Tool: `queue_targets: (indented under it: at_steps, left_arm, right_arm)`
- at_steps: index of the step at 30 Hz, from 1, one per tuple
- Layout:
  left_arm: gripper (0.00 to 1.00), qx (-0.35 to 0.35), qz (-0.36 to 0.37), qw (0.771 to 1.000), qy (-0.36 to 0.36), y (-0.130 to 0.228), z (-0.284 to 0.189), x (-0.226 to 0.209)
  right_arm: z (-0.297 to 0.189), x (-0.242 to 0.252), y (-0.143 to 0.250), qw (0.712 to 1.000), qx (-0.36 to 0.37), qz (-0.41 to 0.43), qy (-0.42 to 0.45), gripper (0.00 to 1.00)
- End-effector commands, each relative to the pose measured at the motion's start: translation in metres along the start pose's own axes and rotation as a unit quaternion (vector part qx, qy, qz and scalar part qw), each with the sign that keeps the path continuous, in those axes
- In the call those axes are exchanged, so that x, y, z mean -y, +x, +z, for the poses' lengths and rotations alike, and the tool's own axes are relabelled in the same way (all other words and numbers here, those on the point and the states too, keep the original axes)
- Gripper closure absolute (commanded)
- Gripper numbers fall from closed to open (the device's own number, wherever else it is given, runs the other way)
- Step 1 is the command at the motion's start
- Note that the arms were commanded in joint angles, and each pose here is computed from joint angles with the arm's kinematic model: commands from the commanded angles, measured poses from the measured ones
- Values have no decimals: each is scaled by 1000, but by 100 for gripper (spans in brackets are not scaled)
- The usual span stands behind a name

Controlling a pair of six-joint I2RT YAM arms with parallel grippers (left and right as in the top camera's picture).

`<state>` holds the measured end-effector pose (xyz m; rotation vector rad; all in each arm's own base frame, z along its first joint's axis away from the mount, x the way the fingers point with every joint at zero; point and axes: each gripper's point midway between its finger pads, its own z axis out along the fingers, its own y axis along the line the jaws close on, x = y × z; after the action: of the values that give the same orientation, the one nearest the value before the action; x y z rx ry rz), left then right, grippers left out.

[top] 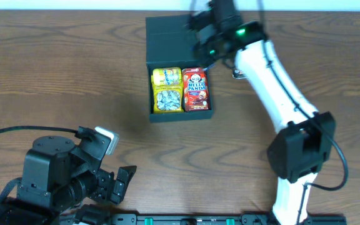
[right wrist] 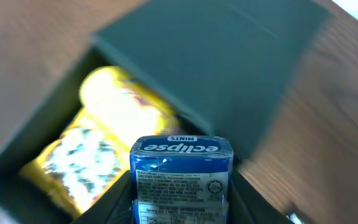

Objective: Pack container
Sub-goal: 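Carry the mint tin into the box and lower it between items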

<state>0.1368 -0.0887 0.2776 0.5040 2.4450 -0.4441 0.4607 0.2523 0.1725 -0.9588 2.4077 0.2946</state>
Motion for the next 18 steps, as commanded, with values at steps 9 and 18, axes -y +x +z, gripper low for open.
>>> queue_targets:
  at_steps: [9,18]
  left_arm:
    - [5,2,9,1000,1,0,-1,1]
    - [5,2,9,1000,1,0,-1,1]
  right_arm:
    - [40,-71,11,974,-29,-215,-57,99]
    - [82,-81,41,959,-67,-254,-106,99]
